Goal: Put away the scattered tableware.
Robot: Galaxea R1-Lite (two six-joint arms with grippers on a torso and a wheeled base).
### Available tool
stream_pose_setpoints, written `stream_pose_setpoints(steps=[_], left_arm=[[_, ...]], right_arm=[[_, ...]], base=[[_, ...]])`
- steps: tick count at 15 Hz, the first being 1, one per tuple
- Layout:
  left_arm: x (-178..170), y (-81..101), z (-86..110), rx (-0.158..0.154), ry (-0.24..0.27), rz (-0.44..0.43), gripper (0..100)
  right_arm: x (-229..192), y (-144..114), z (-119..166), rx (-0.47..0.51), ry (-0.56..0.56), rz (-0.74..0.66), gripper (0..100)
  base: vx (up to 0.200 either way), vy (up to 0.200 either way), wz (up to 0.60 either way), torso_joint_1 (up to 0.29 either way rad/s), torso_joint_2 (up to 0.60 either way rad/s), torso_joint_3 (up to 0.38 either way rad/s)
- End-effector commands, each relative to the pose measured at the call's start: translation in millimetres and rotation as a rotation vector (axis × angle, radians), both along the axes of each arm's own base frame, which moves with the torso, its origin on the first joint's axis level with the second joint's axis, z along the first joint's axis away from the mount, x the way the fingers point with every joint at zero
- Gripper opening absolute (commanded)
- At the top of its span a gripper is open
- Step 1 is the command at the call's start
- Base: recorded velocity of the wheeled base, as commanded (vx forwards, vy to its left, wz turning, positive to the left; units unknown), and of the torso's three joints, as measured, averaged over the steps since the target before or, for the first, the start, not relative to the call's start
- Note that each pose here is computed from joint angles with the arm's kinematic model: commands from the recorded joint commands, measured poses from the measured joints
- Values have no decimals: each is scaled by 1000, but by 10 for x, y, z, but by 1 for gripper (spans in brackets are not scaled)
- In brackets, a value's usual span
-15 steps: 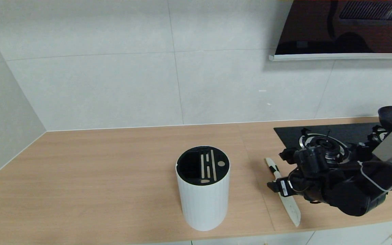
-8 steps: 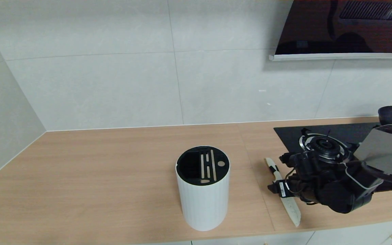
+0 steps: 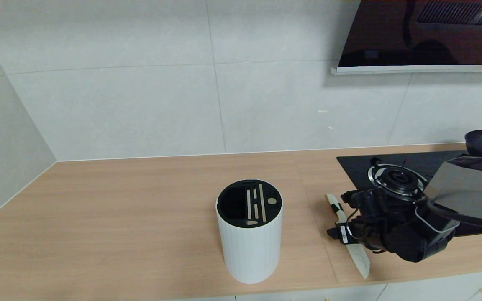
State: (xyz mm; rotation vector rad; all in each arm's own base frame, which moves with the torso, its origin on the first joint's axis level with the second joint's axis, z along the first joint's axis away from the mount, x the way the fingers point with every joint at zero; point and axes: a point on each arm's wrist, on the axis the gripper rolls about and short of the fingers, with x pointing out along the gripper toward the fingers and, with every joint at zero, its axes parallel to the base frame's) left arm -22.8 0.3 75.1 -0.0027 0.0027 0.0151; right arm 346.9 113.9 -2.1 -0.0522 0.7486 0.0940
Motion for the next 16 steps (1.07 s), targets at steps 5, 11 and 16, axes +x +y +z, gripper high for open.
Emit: stream_pose_setpoints(steps=[5,11,16], left_arm=[[0,0,0,0,0,0,100],[0,0,0,0,0,0,100],[0,0,0,0,0,0,100]], right_arm=[[8,1,-38,-12,6,-9,0],[5,0,-41,-14,7,-7,0],[5,-2,55,-12,-20,-16,0]], base=[[0,0,0,0,0,0],[0,0,0,0,0,0],[0,0,0,0,0,0]])
